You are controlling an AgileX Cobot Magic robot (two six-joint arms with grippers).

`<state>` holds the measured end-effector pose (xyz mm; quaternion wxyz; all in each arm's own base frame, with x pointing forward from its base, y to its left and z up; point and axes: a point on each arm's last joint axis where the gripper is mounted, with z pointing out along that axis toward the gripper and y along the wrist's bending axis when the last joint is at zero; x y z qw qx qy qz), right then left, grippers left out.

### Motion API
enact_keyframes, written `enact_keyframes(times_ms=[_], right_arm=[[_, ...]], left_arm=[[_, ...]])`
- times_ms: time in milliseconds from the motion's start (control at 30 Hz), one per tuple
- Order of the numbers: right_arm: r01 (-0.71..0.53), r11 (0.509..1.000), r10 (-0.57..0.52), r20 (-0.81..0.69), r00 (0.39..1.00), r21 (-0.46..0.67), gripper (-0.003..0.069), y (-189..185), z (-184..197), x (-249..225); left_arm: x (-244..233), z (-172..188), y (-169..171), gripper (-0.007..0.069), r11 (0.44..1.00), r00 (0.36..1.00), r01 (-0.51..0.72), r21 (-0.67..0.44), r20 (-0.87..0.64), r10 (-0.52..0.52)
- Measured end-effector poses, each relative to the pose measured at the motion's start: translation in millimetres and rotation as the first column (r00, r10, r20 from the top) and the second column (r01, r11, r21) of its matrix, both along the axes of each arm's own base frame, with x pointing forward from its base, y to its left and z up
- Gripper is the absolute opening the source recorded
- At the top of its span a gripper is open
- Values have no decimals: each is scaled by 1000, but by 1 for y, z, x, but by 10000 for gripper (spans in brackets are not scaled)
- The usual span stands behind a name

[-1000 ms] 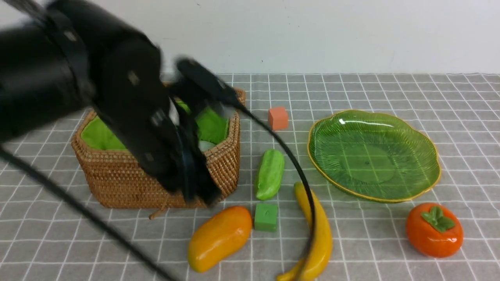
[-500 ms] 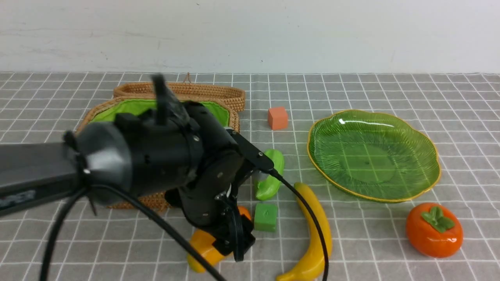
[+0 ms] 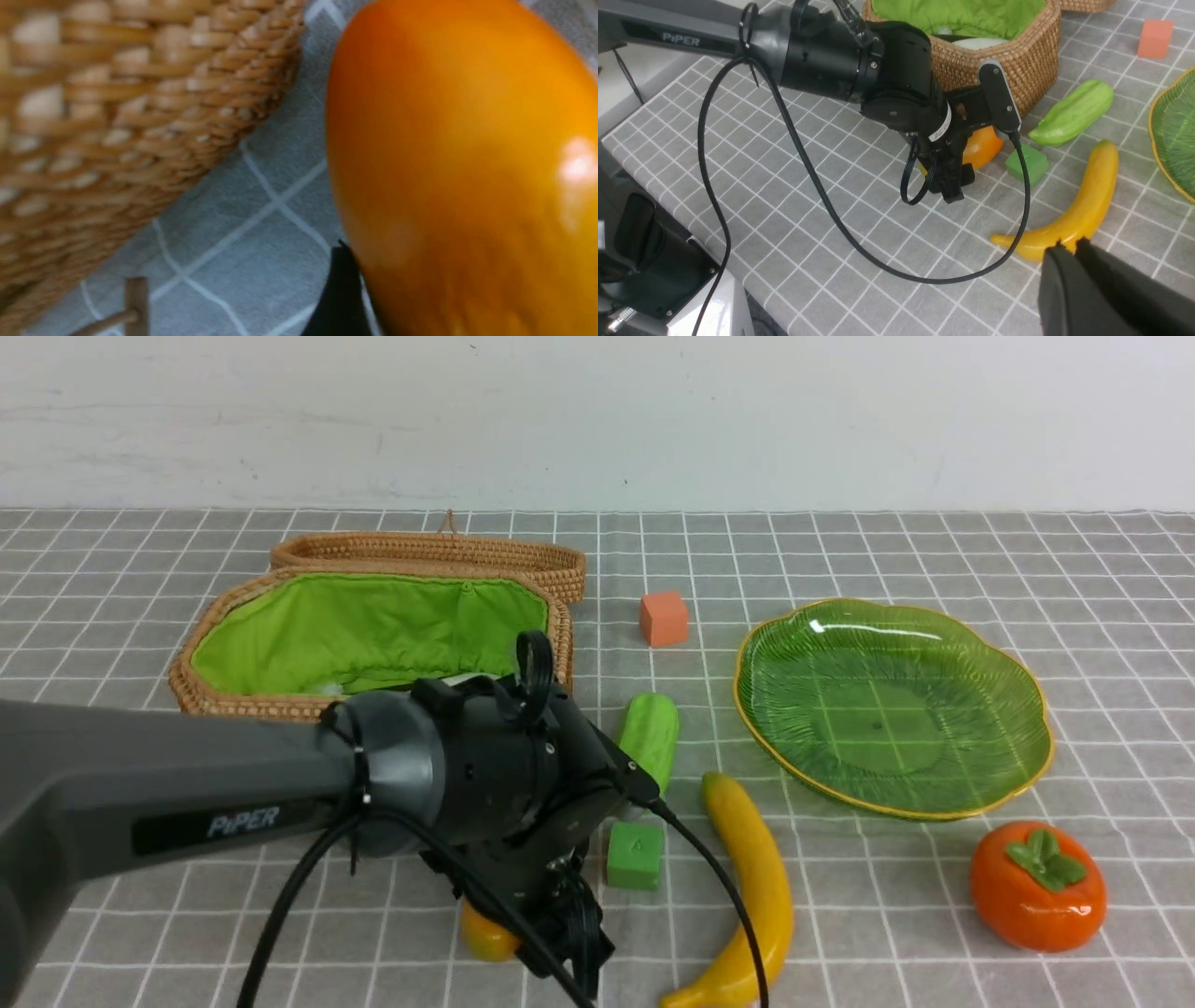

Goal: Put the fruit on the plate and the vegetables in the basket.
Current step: Grab the mango with your left arm and place it on the right plate

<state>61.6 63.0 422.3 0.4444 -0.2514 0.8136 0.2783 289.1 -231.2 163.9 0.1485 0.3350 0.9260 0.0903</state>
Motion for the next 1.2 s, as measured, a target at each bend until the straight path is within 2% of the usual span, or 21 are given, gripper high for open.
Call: enact_keyframes(times_ms=[67, 233, 333, 433, 567, 600, 633, 667, 700, 800, 933, 1200], right_arm=[[-1, 1000, 1, 0, 1000, 1, 35, 0, 0, 0], [-1, 1000, 1, 13, 1000, 4, 35, -1, 1, -4], [4, 1000, -5, 24, 1000, 8, 35, -1, 2, -7], [57, 998, -57, 33, 998, 20, 35, -4, 3, -7], [189, 981, -190, 11, 982, 32, 35, -12, 3, 0], [201, 979, -201, 8, 980, 28, 35, -13, 2, 0], [202, 979, -202, 6, 979, 30, 35, -13, 2, 0], [212, 977, -212, 3, 977, 25, 35, -14, 2, 1], [212, 977, -213, 2, 977, 26, 35, -14, 2, 1], [218, 976, -218, 2, 976, 23, 39, -14, 2, 1], [217, 976, -217, 3, 976, 18, 43, -15, 1, -1], [218, 975, -219, -18, 976, -34, 48, -17, -3, -2]], left_arm=[[-1, 0, 0, 494, 1000, 1000, -8, -2, -9, 8], [-4, 7, 0, 496, 999, 999, -30, -30, -18, 29], [-9, 18, 1, 496, 999, 999, -34, -26, -18, 34], [-21, 47, -6, 496, 999, 1000, -12, -39, 4, 12], [-28, 112, -44, 496, 962, 985, 136, -237, 137, -105], [-22, 122, -54, 496, 946, 981, 160, -282, 154, -120], [-21, 120, -55, 496, 948, 982, 157, -278, 150, -119], [-6, 129, -72, 496, 922, 976, 191, -337, 167, -141], [-3, 130, -74, 496, 919, 975, 194, -344, 168, -143], [34, 127, -117, 496, 862, 961, 262, -433, 199, -193], [69, 109, -160, 496, 818, 944, 311, -483, 258, -206], [97, 65, -189, 498, 797, 922, 352, -490, 327, -206]])
